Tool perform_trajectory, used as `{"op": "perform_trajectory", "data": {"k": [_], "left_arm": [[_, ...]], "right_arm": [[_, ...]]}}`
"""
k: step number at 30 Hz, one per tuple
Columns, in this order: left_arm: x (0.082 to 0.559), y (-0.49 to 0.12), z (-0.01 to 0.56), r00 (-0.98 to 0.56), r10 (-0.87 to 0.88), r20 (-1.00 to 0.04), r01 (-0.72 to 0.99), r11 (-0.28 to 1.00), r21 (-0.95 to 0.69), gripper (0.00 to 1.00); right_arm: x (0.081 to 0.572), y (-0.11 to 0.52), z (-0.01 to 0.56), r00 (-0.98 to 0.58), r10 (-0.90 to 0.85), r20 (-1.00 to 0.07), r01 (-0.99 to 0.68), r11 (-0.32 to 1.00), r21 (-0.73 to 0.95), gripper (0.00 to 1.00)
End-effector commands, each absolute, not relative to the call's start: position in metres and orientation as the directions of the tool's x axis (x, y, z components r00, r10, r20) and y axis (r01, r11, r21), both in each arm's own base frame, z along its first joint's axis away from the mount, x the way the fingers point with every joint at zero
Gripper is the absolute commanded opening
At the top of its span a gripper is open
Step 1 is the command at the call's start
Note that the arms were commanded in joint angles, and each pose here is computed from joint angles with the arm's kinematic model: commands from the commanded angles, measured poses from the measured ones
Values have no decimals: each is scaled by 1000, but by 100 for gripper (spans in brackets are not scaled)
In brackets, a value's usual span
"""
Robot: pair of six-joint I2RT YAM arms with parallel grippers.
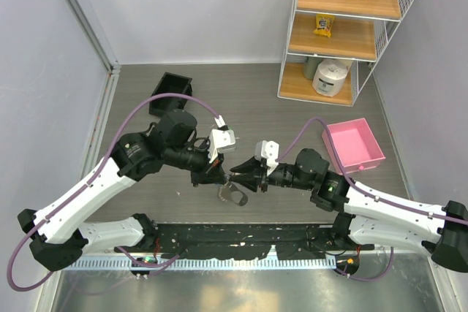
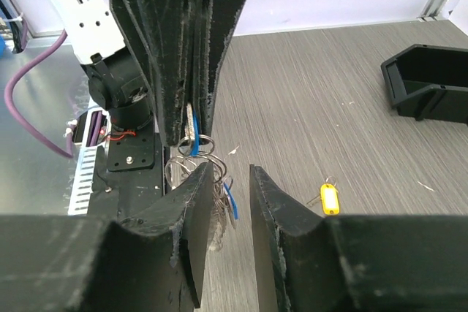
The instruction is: Remove the keys from the keyring
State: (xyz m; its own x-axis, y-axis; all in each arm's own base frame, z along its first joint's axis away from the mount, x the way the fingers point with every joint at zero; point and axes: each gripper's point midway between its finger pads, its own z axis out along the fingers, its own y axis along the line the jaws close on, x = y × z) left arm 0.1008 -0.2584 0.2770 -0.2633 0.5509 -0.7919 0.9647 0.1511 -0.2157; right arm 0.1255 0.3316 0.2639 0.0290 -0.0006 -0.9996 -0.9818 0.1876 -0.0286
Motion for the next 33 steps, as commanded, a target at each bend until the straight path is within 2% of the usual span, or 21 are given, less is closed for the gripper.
{"op": "perform_trajectory", "data": {"k": [1, 6, 10, 15, 24, 29, 33], "left_arm": [[100, -265, 304, -215, 493, -843, 977, 111, -184, 0], [99, -264, 305, -215, 494, -842, 977, 111, -185, 0], [98, -264, 307, -210, 489, -847, 978, 106, -181, 0], [98, -262, 307, -208, 489, -847, 978, 108, -178, 0], [96, -259, 307, -208, 491, -846, 978, 113, -174, 0], [97, -257, 304, -209, 497, -842, 978, 122, -171, 0], [98, -257, 298, -218, 509, -833, 976, 128, -177, 0]], "right_arm": [[118, 338, 302, 83, 99, -992, -986, 152, -68, 33], [110, 343, 301, 86, 96, -992, -991, 111, -75, 33], [104, 345, 301, 91, 97, -991, -993, 83, -83, 27], [102, 343, 304, 97, 105, -990, -993, 79, -89, 5], [118, 338, 303, 32, 107, -994, -983, 181, -12, 5], [131, 330, 304, -46, 164, -985, -957, 277, 91, 5], [131, 327, 315, -115, 238, -964, -945, 274, 181, 5]]}}
